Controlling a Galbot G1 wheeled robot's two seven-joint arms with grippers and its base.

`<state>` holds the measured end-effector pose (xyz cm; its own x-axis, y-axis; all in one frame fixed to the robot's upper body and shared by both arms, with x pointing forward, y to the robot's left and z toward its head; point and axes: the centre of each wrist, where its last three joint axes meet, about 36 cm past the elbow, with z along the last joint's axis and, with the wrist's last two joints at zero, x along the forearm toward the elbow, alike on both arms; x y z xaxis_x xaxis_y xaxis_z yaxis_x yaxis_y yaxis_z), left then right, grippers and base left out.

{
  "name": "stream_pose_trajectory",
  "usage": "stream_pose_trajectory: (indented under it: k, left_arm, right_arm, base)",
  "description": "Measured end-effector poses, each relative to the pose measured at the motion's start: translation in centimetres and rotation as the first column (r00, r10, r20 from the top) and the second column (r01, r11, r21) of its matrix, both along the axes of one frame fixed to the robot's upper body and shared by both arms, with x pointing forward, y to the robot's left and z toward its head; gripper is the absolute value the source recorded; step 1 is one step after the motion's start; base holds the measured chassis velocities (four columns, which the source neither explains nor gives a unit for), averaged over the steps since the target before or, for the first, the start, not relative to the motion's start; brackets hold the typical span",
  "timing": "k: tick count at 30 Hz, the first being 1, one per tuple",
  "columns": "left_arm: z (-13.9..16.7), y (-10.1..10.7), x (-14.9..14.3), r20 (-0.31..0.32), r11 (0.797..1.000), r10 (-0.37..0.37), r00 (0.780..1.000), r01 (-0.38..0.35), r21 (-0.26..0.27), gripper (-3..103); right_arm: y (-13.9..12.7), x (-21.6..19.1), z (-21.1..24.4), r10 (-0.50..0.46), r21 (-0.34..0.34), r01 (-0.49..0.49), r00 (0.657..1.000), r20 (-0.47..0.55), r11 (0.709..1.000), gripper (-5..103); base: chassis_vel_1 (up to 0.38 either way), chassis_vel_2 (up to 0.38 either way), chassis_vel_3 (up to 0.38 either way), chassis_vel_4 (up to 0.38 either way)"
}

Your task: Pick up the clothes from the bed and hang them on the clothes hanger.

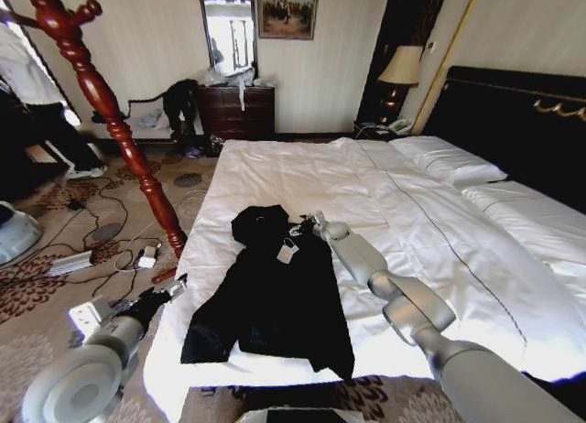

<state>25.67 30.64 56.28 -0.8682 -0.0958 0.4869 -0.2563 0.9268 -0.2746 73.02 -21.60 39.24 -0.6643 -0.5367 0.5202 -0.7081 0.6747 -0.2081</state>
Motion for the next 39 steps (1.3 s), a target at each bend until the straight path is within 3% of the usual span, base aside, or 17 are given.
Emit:
stream_pose_trajectory:
  k: [4, 8, 16, 17, 21, 22, 25, 26, 28, 29, 30, 31, 34, 37, 39]
  left_arm:
    - [-0.1, 0.0, -0.1, -0.008, 1.000, 0.009, 1.000, -0.009, 0.007, 100]
    - [-0.2, 0.1, -0.2, -0.013, 1.000, 0.019, 1.000, -0.019, 0.009, 100]
    - [-0.2, -0.1, -0.1, -0.008, 1.000, 0.021, 1.000, -0.021, 0.007, 100]
    - [-0.3, -0.2, -0.1, -0.009, 1.000, 0.021, 1.000, -0.020, 0.008, 100]
    - [-0.3, -0.2, -0.2, -0.010, 1.000, 0.022, 1.000, -0.022, 0.010, 100]
    - [-0.4, -0.2, -0.2, -0.011, 1.000, 0.023, 1.000, -0.023, 0.010, 100]
    - [-0.4, -0.2, -0.2, -0.011, 1.000, 0.024, 1.000, -0.023, 0.012, 100]
    - [-0.4, -0.2, -0.2, -0.011, 1.000, 0.024, 1.000, -0.024, 0.012, 100]
    - [-0.4, -0.2, -0.2, -0.010, 1.000, 0.024, 1.000, -0.024, 0.013, 100]
    - [-0.4, -0.2, -0.2, -0.010, 1.000, 0.024, 1.000, -0.024, 0.013, 100]
    - [-0.4, -0.2, -0.2, -0.010, 1.000, 0.024, 1.000, -0.023, 0.013, 100]
    - [-0.4, -0.2, -0.2, -0.009, 1.000, 0.023, 1.000, -0.023, 0.014, 100]
    - [-0.3, -0.2, -0.2, -0.009, 1.000, 0.022, 1.000, -0.022, 0.015, 100]
    - [-0.2, -0.2, -0.1, -0.005, 1.000, 0.019, 1.000, -0.019, 0.016, 100]
    - [-0.2, -0.2, -0.1, -0.004, 1.000, 0.018, 1.000, -0.018, 0.016, 100]
  right_arm:
    - [0.1, 0.3, -0.3, -0.026, -0.056, 0.022, 0.998, -0.065, 0.998, 100]
    - [-0.6, 0.2, -0.6, 0.017, -0.108, -0.031, 0.992, -0.125, 0.994, 100]
    - [-0.6, 0.2, -0.4, 0.038, -0.116, -0.051, 0.993, -0.115, 0.992, 99]
    - [-0.5, 0.1, -0.5, 0.031, -0.116, -0.042, 0.995, -0.097, 0.992, 89]
    - [-0.3, -0.2, -0.6, 0.005, -0.109, -0.012, 0.998, -0.056, 0.994, 78]
    - [-0.2, -0.4, -0.7, -0.007, -0.102, 0.004, 0.999, -0.035, 0.995, 66]
    - [0.0, -0.6, -0.7, -0.010, -0.098, 0.008, 1.000, -0.023, 0.995, 66]
    - [0.0, -0.7, -0.7, -0.010, -0.098, 0.008, 1.000, -0.020, 0.995, 56]
    - [-0.1, -0.8, -0.6, -0.010, -0.094, 0.009, 1.000, -0.013, 0.996, 56]
    - [-0.2, -0.8, -0.6, -0.010, -0.091, 0.010, 1.000, -0.009, 0.996, 44]
    - [-0.4, -0.9, -0.4, -0.011, -0.082, 0.011, 1.000, 0.000, 0.997, 44]
    - [-0.6, -1.0, -0.4, -0.010, -0.076, 0.011, 1.000, 0.007, 0.997, 37]
    - [-0.7, -1.1, -0.3, -0.006, -0.068, 0.008, 1.000, 0.018, 0.998, 37]
    - [-1.1, -1.6, 0.3, 0.005, -0.037, -0.002, 0.998, 0.064, 0.999, 23]
    - [-1.2, -1.6, 0.4, 0.005, -0.031, -0.003, 0.997, 0.071, 1.000, 23]
  base:
    - [0.000, 0.000, 0.000, 0.000]
    - [0.000, 0.000, 0.000, 0.000]
    - [0.000, 0.000, 0.000, 0.000]
    - [0.000, 0.000, 0.000, 0.000]
    - [0.000, 0.000, 0.000, 0.000]
    - [0.000, 0.000, 0.000, 0.000]
    - [0.000, 0.000, 0.000, 0.000]
    - [0.000, 0.000, 0.000, 0.000]
    - [0.000, 0.000, 0.000, 0.000]
    - [0.000, 0.000, 0.000, 0.000]
    - [0.000, 0.000, 0.000, 0.000]
    - [0.000, 0.000, 0.000, 0.000]
    - [0.000, 0.000, 0.000, 0.000]
    - [0.000, 0.000, 0.000, 0.000]
    - [0.000, 0.000, 0.000, 0.000]
